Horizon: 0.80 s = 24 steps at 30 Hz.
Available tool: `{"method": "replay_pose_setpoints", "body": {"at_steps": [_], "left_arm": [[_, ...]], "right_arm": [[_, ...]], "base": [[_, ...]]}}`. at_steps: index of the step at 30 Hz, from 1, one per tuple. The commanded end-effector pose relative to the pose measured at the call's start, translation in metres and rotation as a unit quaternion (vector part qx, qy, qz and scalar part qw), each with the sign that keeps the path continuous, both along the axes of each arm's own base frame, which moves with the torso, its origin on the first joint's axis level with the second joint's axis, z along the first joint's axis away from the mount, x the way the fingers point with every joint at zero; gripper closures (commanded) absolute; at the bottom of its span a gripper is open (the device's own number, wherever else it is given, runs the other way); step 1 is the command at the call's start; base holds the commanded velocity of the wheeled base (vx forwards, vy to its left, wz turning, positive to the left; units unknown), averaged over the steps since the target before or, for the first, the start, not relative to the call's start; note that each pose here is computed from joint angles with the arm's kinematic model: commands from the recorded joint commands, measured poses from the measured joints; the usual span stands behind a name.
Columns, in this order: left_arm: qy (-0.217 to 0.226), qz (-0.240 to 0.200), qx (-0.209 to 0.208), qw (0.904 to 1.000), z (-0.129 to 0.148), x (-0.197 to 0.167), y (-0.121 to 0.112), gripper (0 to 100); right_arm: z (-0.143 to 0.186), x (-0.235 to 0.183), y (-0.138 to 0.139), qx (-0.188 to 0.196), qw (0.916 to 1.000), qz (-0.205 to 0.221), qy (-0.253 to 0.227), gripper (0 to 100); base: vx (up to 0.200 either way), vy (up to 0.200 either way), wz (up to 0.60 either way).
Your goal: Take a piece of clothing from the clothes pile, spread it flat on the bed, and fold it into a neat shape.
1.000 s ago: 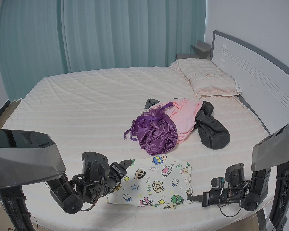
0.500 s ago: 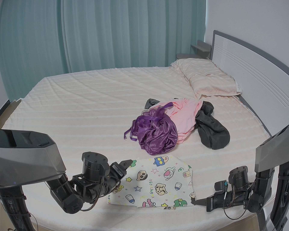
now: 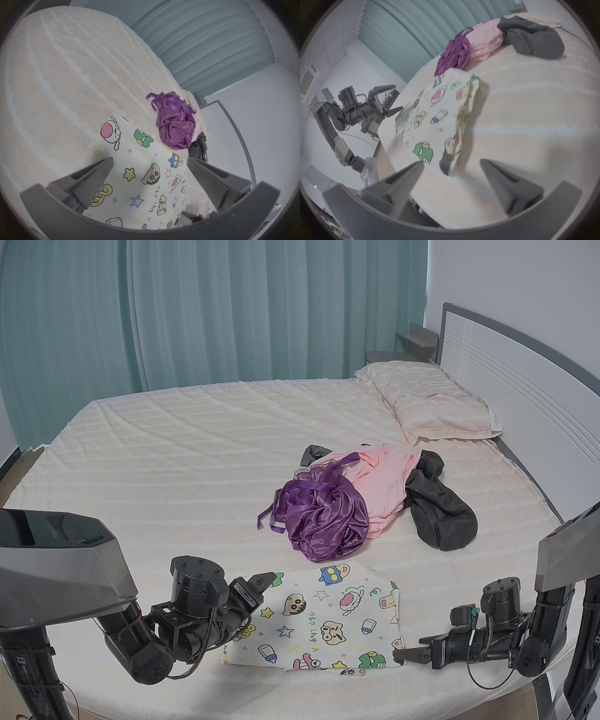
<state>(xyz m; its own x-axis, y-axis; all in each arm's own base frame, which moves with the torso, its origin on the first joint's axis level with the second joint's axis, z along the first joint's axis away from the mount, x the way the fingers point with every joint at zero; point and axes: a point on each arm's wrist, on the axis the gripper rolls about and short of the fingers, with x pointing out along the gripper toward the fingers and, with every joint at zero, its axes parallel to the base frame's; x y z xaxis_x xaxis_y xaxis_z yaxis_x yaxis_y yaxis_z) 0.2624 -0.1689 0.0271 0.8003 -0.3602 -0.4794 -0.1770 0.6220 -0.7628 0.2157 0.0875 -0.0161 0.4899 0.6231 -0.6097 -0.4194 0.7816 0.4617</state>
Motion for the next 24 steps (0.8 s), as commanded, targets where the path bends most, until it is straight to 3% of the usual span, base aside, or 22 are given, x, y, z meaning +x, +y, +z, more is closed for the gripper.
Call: {"method": "replay_pose_setpoints", "body": {"at_steps": [1,8,13,24], "left_arm": [[0.0,0.0,0.0,1.0,0.0,0.0,0.0,0],[0.002,-0.001,0.001,1.0,-0.001,-0.001,0.0,0],[0.007,0.004,-0.006,0.9999,-0.002,-0.001,0.0,0],[0.015,0.003,-0.001,0.9999,-0.008,-0.001,0.0,0]], "right_arm": [[0.023,0.023,-0.002,0.025,0.997,-0.034,-0.065,0],[0.02,0.081,0.02,0.123,0.9864,-0.099,-0.047,0],[0.016,0.118,0.033,0.134,0.9836,-0.116,-0.035,0],[0.009,0.133,0.046,0.147,0.9808,-0.127,0.005,0]], "base": [[0.0,0.0,0.0],[0.0,0.0,0.0],[0.0,0.0,0.0],[0.0,0.0,0.0]]}}
